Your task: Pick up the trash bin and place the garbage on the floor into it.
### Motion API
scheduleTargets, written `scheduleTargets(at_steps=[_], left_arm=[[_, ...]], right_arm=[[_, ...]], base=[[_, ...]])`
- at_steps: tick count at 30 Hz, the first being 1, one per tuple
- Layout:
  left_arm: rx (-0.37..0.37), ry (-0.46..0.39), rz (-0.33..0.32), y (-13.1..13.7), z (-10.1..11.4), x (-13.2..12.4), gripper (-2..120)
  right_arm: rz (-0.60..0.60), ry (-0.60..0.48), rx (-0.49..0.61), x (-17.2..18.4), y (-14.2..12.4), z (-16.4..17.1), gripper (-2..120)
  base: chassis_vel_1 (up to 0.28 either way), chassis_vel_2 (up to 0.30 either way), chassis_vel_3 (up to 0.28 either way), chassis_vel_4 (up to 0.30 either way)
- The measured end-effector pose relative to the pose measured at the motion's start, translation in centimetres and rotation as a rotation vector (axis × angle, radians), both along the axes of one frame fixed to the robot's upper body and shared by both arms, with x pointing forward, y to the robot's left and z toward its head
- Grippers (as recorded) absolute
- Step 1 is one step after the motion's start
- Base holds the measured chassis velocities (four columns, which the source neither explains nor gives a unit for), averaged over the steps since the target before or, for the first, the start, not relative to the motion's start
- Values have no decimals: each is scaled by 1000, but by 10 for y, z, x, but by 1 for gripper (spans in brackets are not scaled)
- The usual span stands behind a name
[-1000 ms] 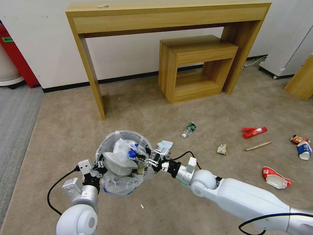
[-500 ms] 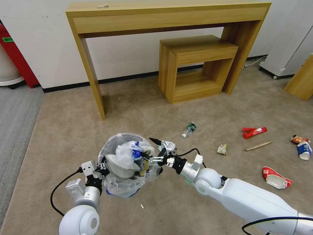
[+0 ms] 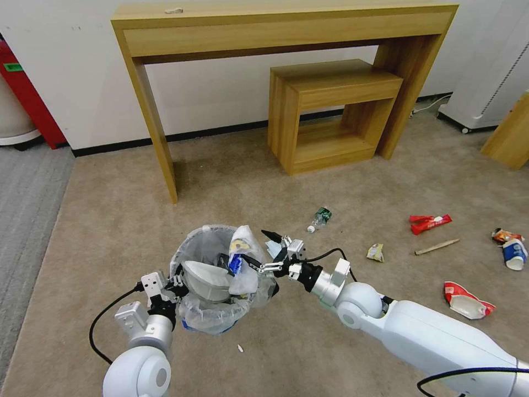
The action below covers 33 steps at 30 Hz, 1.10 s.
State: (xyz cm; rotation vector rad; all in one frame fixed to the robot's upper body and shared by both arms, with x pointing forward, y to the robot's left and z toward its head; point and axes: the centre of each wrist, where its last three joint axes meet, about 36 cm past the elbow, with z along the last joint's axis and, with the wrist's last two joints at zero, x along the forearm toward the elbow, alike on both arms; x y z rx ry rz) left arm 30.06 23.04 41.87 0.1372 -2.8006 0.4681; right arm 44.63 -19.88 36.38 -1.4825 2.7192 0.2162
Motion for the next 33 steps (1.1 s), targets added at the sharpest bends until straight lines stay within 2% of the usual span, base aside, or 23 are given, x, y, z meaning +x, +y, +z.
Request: scheduleTargets(at_steps=[6,12,22,26,30,32,33], left_arm=[[-7,-11,-17,-3,3,0,1],[-7,-19,-28,-4,6,-1,1],[-6,-19,-28,-3,6,-1,1],[-1,-14,-24,0,4,-1,1],[5,1,-21,2,-1,-1,1],[10,6,-20,4,-3,0,1],[10,6,-20,4,-3,0,1]], right_arm=[[-7,-10,-32,1,2,-4,99],[35,-19,-56,3,12,7,98],[57,-54,-81,5,14,19,97],[32,-60,-50,4,13,28,97],[-53,-64,14,5,9,45,97],[-147,-58,68,8,4,63,98],[-147,-58,68,8,4,63,98]], base=[[0,0,0,0],[0,0,0,0],[0,0,0,0],[0,0,0,0],[0,0,0,0],[0,0,0,0],[0,0,0,0]])
